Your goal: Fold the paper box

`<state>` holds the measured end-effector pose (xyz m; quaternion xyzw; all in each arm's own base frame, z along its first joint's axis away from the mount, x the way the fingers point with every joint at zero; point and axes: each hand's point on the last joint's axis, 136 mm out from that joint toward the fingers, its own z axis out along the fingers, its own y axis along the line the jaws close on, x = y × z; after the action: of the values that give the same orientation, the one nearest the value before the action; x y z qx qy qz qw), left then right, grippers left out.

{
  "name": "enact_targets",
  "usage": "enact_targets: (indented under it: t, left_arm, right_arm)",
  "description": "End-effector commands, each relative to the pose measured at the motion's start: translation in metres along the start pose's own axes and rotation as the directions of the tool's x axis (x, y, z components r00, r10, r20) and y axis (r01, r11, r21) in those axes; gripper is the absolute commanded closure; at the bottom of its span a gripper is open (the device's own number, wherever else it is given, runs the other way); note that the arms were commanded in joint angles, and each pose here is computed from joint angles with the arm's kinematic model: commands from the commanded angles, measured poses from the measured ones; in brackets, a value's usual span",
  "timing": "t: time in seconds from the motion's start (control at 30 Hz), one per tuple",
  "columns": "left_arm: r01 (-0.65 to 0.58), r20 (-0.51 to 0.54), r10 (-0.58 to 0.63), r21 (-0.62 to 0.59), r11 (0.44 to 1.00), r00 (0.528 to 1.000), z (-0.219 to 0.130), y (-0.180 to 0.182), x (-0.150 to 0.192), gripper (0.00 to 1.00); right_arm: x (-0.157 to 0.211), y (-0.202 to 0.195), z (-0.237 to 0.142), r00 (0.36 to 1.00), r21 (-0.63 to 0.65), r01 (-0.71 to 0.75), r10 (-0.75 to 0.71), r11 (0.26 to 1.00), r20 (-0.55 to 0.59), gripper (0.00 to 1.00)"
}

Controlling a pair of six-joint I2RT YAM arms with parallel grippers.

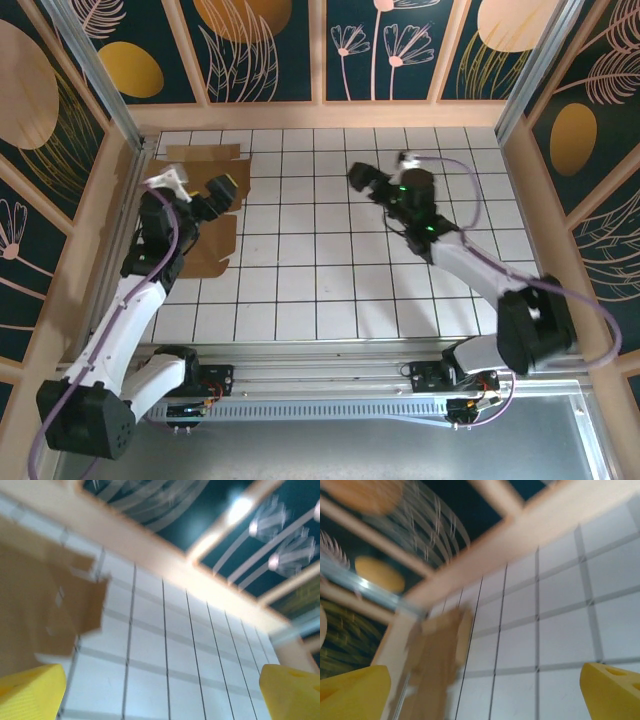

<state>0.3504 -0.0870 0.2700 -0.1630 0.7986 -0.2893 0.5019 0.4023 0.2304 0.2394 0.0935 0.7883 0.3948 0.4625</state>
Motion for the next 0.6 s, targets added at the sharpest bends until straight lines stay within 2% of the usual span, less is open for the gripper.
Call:
enact_targets:
  t: [0.0, 0.1, 0.23, 0.4, 0.47, 0.57]
  left_arm:
    - [0.06, -0.343, -0.109, -0.149, 0.987, 0.933, -0.02, 0.013, 0.07, 0.01]
    - [-0.004, -0.352, -0.083, -0.239, 0.971, 0.932, -0.039, 0.023, 0.065, 0.01]
    - [-0.122, -0.349, -0.028, -0.4, 0.908, 0.937, -0.062, 0.053, 0.057, 0.01]
    - [-0.107, -0.322, -0.037, -0.416, 0.903, 0.946, -0.064, 0.061, 0.061, 0.01]
    - [-0.102, -0.302, -0.033, -0.421, 0.901, 0.953, -0.064, 0.063, 0.059, 0.01]
    - [-0.1, -0.264, -0.019, -0.431, 0.897, 0.964, -0.065, 0.064, 0.052, 0.01]
  right_arm:
    - [0.063, 0.019, 0.041, 0.966, -0.01, -0.059, 0.055, 0.998, -0.251, 0.02]
    - [0.098, 0.038, 0.085, 0.931, -0.037, -0.07, 0.052, 0.997, -0.362, 0.02]
    - [0.138, 0.057, 0.135, 0.898, -0.066, -0.092, 0.055, 0.994, -0.437, 0.03]
    - [0.191, 0.072, 0.18, 0.861, -0.051, -0.077, 0.041, 0.996, -0.506, 0.11]
    - [0.21, 0.072, 0.189, 0.854, -0.035, -0.043, 0.019, 0.998, -0.519, 0.2]
    - [0.239, 0.075, 0.198, 0.831, -0.035, 0.006, -0.024, 0.999, -0.556, 0.26]
